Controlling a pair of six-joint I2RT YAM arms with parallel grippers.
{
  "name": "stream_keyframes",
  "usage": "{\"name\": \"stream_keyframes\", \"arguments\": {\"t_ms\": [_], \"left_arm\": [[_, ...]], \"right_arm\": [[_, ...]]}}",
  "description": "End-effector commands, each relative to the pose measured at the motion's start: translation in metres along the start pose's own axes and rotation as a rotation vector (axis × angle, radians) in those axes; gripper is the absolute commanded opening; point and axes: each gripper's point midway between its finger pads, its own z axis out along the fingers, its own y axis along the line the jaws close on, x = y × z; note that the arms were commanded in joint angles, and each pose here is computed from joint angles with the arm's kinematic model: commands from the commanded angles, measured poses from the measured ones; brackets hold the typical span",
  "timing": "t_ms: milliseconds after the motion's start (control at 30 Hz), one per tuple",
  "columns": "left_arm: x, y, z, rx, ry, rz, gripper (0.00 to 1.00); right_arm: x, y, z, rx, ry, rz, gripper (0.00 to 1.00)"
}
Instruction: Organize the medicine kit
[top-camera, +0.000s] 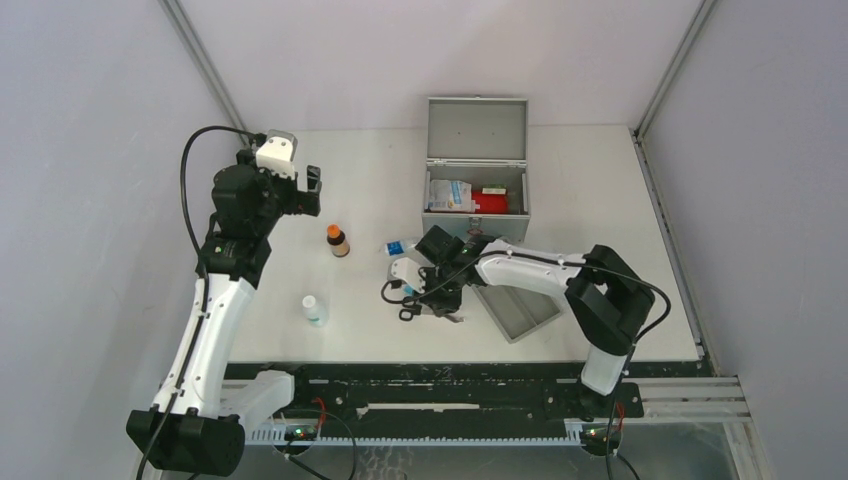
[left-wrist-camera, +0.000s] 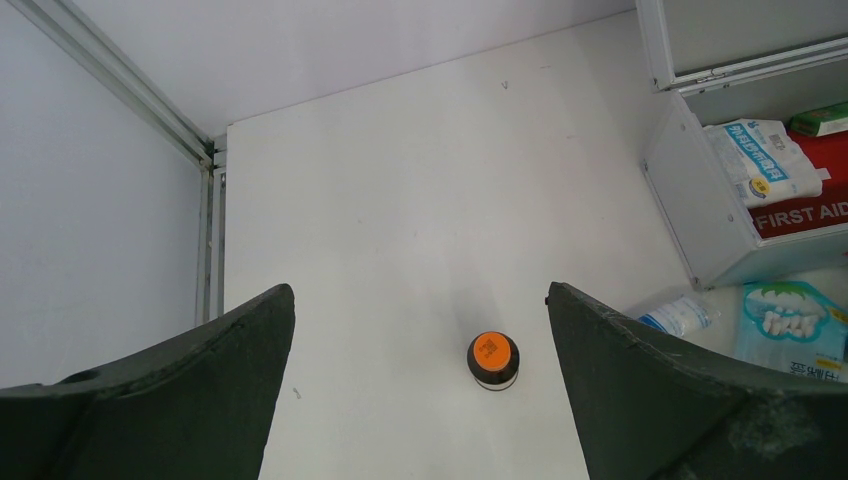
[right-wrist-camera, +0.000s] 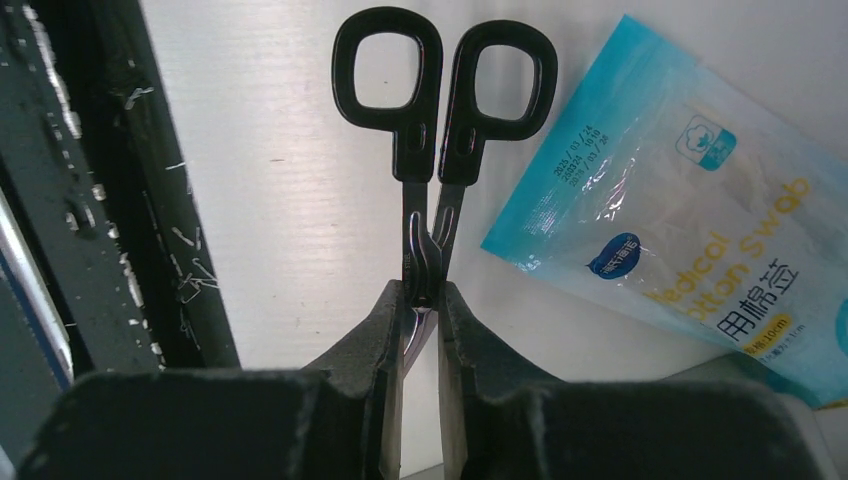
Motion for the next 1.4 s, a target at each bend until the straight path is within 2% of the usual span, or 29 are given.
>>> {"name": "stream_keyframes", "arguments": {"t_ms": [0, 333, 633, 900, 1133, 1367], "left_arm": [[-0.009, 0.002, -0.003, -0.004, -0.037, 0.001, 1.00], [-0.011, 0.002, -0.004, -0.005, -0.043, 0.000, 1.00], [-0.011, 0.001, -0.005, -0.001, -0.045, -0.001, 1.00], [-0.012, 0.002, -0.006, -0.005, -0.045, 0.001, 1.00], [-0.011, 0.003, -0.006, -0.008, -0.043, 0.002, 1.00], [-0.009, 0.003, -0.005, -0.009, -0.036, 0.004, 1.00]], "right_arm": [[-0.020, 0.010, -0.022, -0.011, -0.078, -0.066, 0.00], [-0.031, -0.013, -0.066, 0.106, -0.135, -0.117, 0.00], [-0.051, -0.077, -0.141, 0.300, -0.234, -0.180, 0.00], [-0.041, -0.153, -0.193, 0.436, -0.231, -0.239, 0.00], [-0.022, -0.215, -0.209, 0.473, -0.177, -0.303, 0.00], [0.004, -0.253, -0.189, 0.408, -0.108, -0.284, 0.00]]}}
